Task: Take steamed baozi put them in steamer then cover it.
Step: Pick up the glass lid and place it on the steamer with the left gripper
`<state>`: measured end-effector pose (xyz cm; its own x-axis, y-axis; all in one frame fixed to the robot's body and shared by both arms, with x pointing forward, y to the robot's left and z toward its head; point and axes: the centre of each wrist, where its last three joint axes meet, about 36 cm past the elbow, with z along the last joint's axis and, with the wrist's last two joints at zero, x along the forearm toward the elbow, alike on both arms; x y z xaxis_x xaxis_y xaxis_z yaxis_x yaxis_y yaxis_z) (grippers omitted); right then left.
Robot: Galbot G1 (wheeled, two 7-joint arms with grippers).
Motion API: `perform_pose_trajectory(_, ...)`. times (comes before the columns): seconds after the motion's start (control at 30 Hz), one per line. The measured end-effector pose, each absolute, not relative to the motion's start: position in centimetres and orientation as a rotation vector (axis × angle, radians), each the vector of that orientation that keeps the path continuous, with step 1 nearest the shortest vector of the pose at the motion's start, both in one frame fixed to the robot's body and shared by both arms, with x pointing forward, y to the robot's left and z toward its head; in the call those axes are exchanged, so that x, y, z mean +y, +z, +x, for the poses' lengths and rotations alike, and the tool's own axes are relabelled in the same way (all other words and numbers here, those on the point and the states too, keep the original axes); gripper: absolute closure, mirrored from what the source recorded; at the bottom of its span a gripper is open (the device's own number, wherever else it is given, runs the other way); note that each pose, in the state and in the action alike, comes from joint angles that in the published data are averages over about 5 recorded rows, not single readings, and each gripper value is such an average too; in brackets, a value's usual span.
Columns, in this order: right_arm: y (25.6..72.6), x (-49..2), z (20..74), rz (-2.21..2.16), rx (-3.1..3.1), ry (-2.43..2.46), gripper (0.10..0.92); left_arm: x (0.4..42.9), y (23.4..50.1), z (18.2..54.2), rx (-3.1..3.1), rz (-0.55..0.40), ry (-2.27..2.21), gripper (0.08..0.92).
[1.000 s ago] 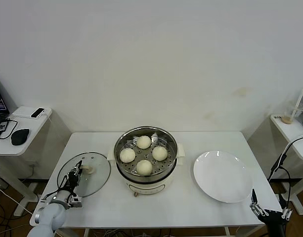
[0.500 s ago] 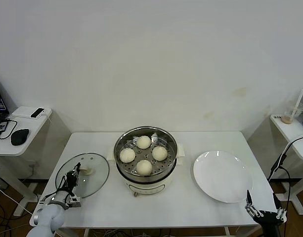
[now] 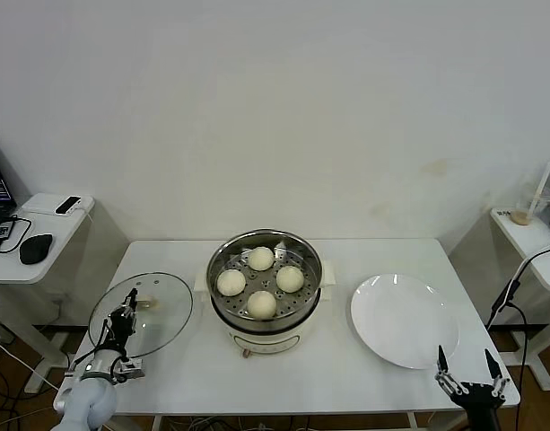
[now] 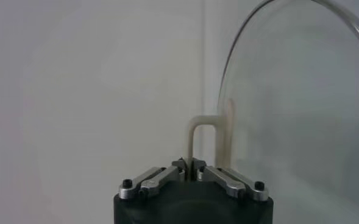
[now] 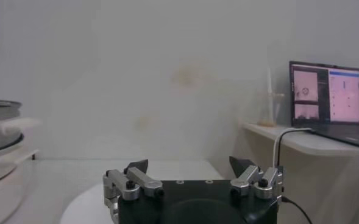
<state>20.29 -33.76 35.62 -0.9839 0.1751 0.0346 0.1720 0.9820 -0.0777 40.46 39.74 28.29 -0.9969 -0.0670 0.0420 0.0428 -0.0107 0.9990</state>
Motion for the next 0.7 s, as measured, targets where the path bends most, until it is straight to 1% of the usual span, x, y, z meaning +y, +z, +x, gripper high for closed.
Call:
perform_pose_trajectory(0.2, 35.7, -33.3, 20.4, -0.229, -3.092, 0.133, 0.200, 39.4, 30.7, 38.6, -2.151, 0.105, -2.211, 0.861)
perform_pose_trajectory(0.43, 35.6, -32.8, 20.7, -0.177, -3.083, 0.153, 0.200, 39.1, 34.9, 36.3, -2.120, 0.181, -2.239, 0.861)
perform_pose_trajectory(0.53, 35.6, -32.7, 20.9, -0.159, -3.081, 0.159, 0.200, 39.0, 36.8, 35.3, -2.109, 0.200, -2.241, 0.861)
perform_pose_trajectory(0.7, 35.4, -32.5, 21.2, -0.148, -3.075, 0.174, 0.200, 37.8, 40.0, 34.3, -2.121, 0.204, -2.240, 0.861)
